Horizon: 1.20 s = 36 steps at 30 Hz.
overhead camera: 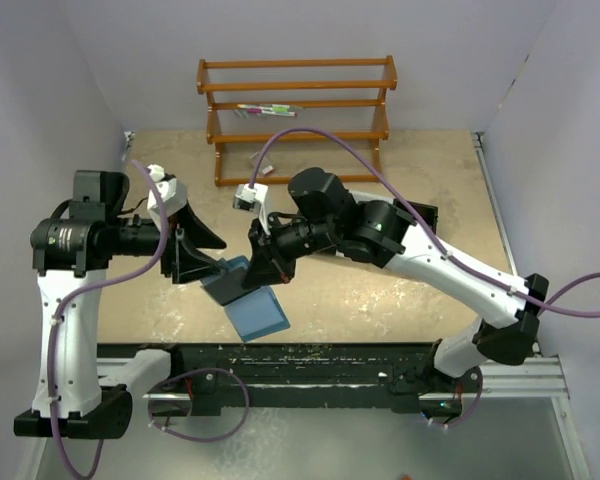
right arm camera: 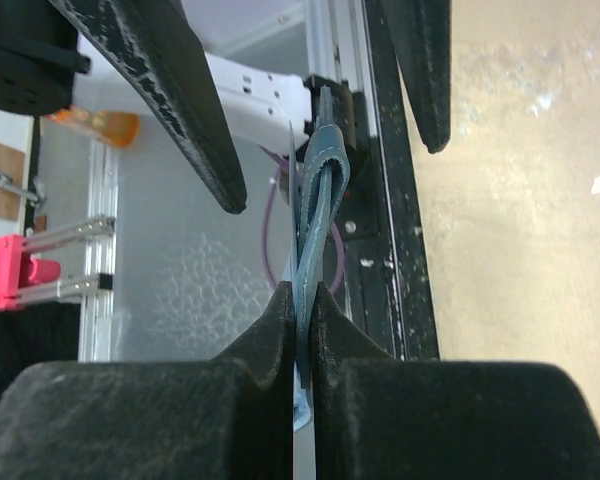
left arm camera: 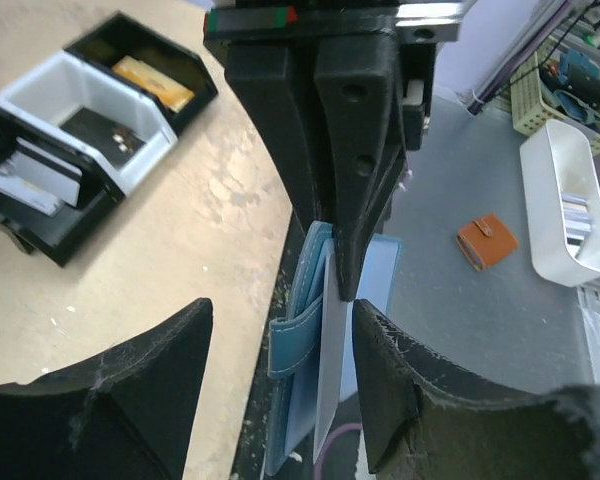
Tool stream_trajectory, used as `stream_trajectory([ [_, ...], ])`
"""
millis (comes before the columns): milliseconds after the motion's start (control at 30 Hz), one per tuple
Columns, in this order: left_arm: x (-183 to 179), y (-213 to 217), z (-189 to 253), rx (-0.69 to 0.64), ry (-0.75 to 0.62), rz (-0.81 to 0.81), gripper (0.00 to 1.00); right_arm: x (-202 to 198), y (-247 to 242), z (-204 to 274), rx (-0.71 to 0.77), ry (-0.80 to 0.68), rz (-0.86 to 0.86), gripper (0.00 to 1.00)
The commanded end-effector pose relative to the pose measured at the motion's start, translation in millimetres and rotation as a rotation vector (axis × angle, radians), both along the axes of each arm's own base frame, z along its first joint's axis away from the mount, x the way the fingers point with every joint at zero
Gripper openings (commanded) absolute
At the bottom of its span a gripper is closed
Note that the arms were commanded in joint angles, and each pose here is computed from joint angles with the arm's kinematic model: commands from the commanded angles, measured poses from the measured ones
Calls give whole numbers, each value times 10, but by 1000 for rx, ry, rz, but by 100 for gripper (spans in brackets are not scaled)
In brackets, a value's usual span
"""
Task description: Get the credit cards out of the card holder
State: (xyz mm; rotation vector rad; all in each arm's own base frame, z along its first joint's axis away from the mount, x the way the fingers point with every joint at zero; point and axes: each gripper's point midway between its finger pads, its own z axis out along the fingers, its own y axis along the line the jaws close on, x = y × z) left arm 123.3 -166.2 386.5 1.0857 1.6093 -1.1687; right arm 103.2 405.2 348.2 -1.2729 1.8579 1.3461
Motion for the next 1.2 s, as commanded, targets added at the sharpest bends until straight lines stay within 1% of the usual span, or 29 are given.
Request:
stream_trajectory([
  [0, -126, -15, -133, 8, -5, -58, 61, -47, -127, 159, -21, -78, 49, 0],
  [100, -122, -3, -179, 26, -17, -54, 62, -20, -121, 196, -31, -102, 58, 0],
  [200, -106, 17, -247, 49, -21, -44, 70, 8, -133, 215, -43, -123, 59, 0],
  [233, -107, 17, -261, 51, -14, -44, 71, 15, -132, 230, -44, -130, 60, 0],
  [400, -146, 1, -230, 29, -24, -57, 70, 21, -132, 265, -53, -142, 69, 0],
  [467, -144, -3, -232, 25, -23, -60, 65, 29, -124, 290, -51, -149, 73, 0],
  [500, -146, -7, -229, 21, -23, -63, 60, 30, -120, 297, -51, -151, 76, 0],
  [567, -152, -25, -205, 0, -14, -76, 47, 35, -105, 330, -45, -160, 82, 0],
  [600, -148, -36, -193, -13, -1, -82, 34, 37, -99, 334, -45, -162, 84, 0],
  [633, -151, -47, -175, -28, 12, -87, 26, 44, -88, 347, -42, -165, 84, 0],
  [700, -155, -69, -154, -61, 55, -98, 18, 63, -59, 355, -37, -171, 86, 0],
  [733, -155, -79, -147, -76, 77, -104, 16, 75, -47, 374, -31, -178, 82, 4],
  [800, -149, -94, -133, -101, 113, -111, 11, 178, -33, 426, -19, -200, 26, 19],
  [867, -112, -105, -107, -119, 151, -106, 5, 420, -81, 540, 5, -224, -98, 45],
  [900, -83, -110, -98, -125, 176, -99, 1, 553, -125, 595, 21, -223, -169, 52],
  [933, -61, -114, -83, -131, 195, -91, 0, 676, -207, 694, 56, -212, -235, 53],
  [967, -33, -120, -35, -140, 207, -80, 0, 779, -279, 786, 93, -196, -298, 57],
  [1000, -3, -124, 8, -146, 207, -67, 0, 894, -388, 879, 129, -182, -380, 66],
  [1033, 35, -128, 37, -152, 229, -41, 0, 981, -503, 987, 170, -173, -464, 72],
  [1067, 95, -129, 83, -159, 226, -4, 0, 1037, -604, 1060, 202, -164, -540, 75],
  [1100, 151, -128, 117, -167, 222, 44, 0, 1004, -748, 1213, 260, -163, -592, 75],
  [1167, 286, -110, 215, -191, 179, 152, 0, 969, -929, 1352, 357, -121, -678, 76],
])
